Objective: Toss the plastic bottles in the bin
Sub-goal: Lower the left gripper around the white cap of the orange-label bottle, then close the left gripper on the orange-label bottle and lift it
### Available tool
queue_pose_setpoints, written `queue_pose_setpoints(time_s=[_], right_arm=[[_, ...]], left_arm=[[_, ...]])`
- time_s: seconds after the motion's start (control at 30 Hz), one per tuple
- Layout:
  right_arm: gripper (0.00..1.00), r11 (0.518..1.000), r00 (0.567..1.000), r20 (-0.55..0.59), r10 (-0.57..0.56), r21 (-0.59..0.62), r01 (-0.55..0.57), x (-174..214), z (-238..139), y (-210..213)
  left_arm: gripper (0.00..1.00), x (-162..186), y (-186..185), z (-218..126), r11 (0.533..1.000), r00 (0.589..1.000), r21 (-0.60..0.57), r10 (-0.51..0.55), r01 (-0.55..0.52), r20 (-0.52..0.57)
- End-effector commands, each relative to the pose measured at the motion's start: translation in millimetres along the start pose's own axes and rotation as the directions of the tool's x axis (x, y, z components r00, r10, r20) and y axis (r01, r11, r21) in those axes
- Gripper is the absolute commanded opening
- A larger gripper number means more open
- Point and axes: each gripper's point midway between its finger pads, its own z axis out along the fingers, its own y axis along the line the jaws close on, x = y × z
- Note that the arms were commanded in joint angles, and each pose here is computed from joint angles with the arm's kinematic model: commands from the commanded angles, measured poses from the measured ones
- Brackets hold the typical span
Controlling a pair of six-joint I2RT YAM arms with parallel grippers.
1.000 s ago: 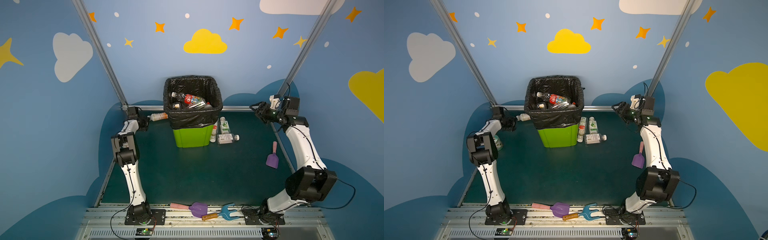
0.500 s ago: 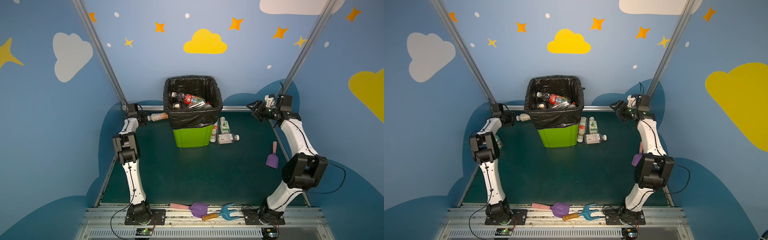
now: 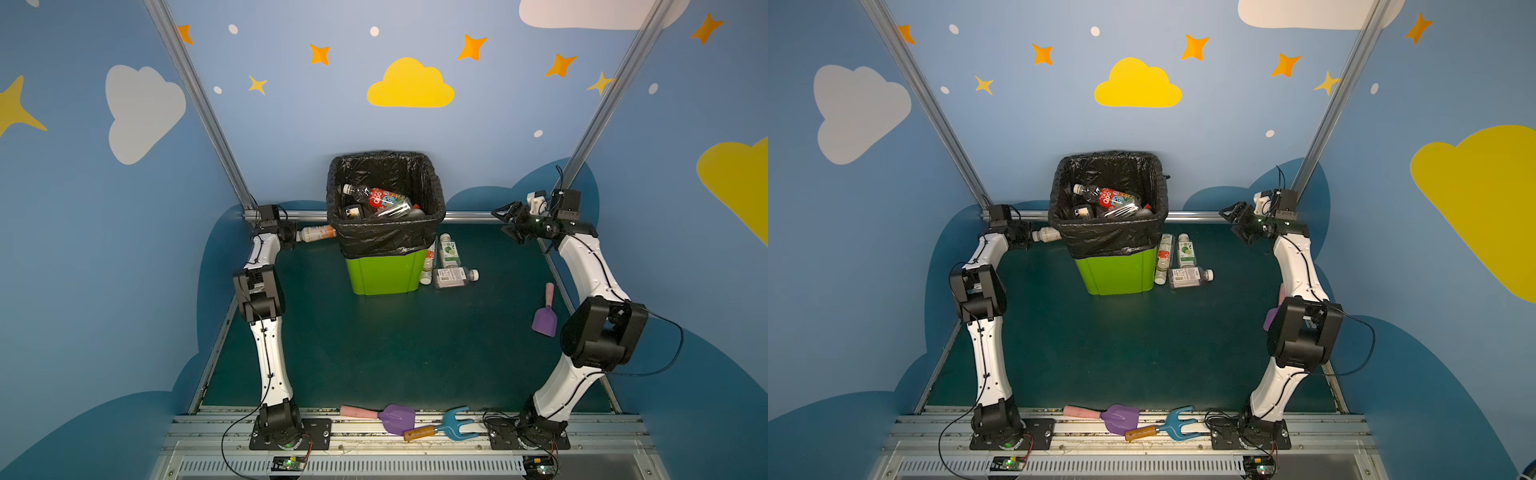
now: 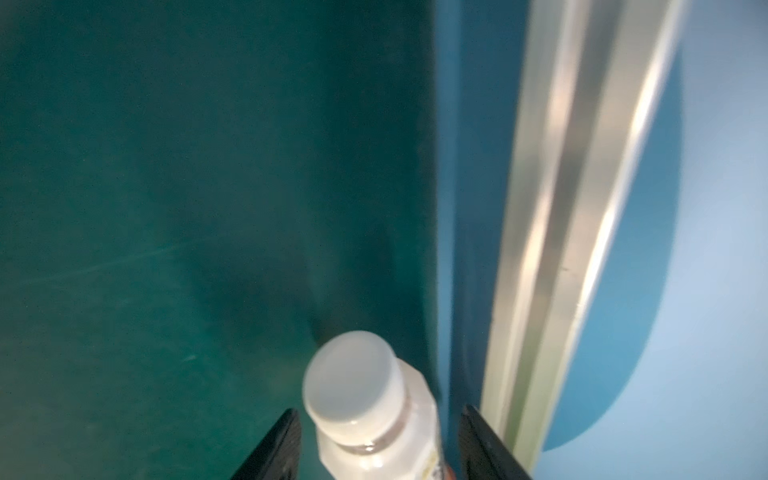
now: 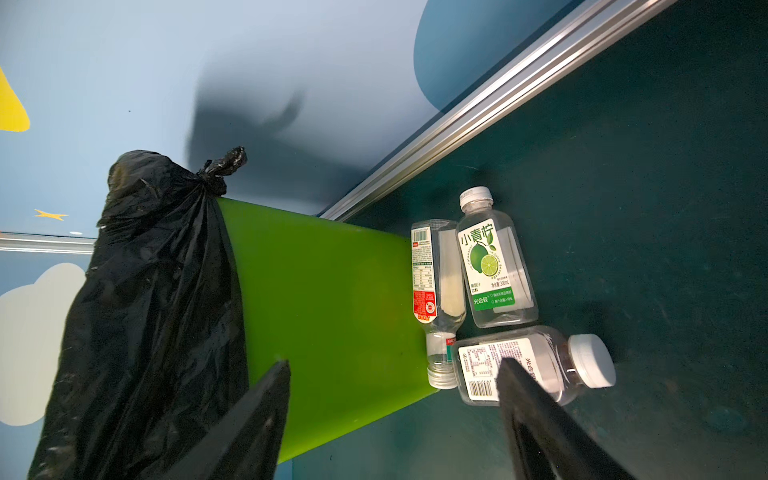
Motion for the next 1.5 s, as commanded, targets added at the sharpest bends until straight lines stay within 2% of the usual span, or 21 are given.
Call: queue_pose_setpoints(time_s=[0.0,0.97,1.47], right_arm=[[0.77,1.0,1.0,0.0,0.0,-0.008,0.0,-5.3,-1.9,1.3],[0.79,0.996,0.996,0.037,0.081,0.026,-0.082,-26.0,-7.1,-33.8],[0.79,0.992,0.992,0.028,0.122,0.037,-0.123,-35.1,-4.7,-54.2]], left_arm=[[0.62,1.9,9.4,6.4,0.999,1.0,-0.042,0.0,0.0,0.0],[0.61,8.2,28.0,21.7,0.995,0.999,-0.091,-0.032,0.032,-0.005],[0.61,15.0,37.0,41.9,0.993,0.997,-0.094,-0.072,0.073,0.012]])
